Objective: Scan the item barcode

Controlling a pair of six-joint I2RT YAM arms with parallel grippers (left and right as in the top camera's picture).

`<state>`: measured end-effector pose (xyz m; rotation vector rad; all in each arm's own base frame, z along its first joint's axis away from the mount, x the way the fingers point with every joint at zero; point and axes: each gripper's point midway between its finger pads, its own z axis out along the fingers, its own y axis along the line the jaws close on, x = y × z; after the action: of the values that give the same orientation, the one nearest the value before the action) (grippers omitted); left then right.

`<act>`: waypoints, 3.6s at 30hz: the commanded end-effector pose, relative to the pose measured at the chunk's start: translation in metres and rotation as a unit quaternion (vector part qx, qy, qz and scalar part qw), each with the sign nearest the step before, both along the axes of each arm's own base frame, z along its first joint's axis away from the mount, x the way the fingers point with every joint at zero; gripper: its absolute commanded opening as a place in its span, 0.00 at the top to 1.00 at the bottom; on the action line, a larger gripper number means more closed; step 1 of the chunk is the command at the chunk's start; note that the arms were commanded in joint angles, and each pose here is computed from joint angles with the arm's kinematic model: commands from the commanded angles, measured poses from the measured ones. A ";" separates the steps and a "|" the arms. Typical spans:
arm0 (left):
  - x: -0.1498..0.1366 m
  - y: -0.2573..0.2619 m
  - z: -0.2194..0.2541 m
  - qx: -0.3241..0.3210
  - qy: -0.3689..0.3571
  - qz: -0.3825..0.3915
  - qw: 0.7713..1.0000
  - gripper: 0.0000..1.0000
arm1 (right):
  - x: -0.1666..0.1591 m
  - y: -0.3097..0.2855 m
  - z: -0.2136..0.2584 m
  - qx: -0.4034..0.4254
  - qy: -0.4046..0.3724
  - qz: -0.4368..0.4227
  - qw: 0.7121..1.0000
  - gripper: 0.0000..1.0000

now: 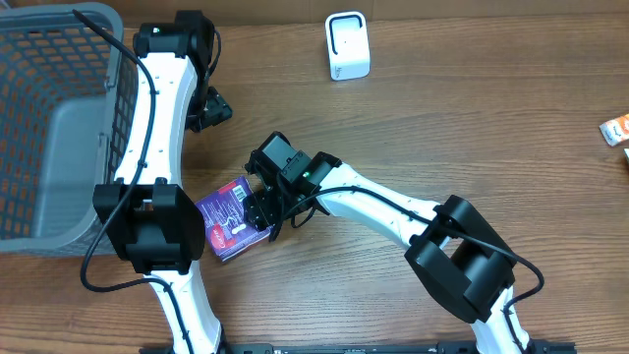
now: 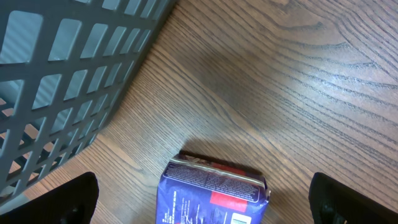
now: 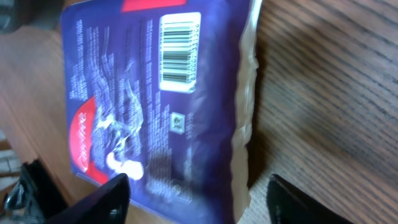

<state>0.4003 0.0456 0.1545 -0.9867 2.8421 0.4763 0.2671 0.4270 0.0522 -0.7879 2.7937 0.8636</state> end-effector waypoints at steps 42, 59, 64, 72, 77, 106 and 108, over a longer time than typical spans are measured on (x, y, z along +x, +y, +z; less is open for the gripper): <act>-0.028 -0.132 -0.049 -0.305 0.075 -0.239 0.919 0.02 | 0.089 -0.266 0.106 -0.407 -0.221 -0.252 0.850 0.96; -0.074 -0.208 -0.096 -0.421 0.114 -0.275 0.857 0.21 | 0.096 -0.280 0.079 -0.225 -0.019 -0.253 0.941 0.35; -0.078 -0.253 -0.109 -0.491 0.078 -0.293 0.816 0.20 | 0.104 -0.314 0.083 -0.139 0.039 -0.260 0.955 0.26; -0.080 -0.302 -0.141 -0.506 0.040 -0.271 0.818 0.20 | 0.117 -0.369 0.069 -0.134 0.050 -0.329 0.934 0.39; -0.074 -0.328 -0.142 -0.510 0.004 -0.300 0.806 0.20 | 0.109 -0.369 0.046 -0.134 0.064 -0.327 0.933 0.38; -0.021 -0.218 -0.094 -0.148 0.016 -0.264 0.953 0.96 | 0.083 -0.322 0.002 -0.020 0.117 -0.292 0.949 0.57; -0.008 -0.191 -0.066 -0.063 0.003 -0.259 0.964 0.96 | 0.083 -0.324 0.001 -0.024 0.117 -0.293 0.949 0.57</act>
<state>0.3456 -0.2012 0.0584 -0.2402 3.2352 -0.2397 0.3515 0.1023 0.0512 0.1822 2.9869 0.8104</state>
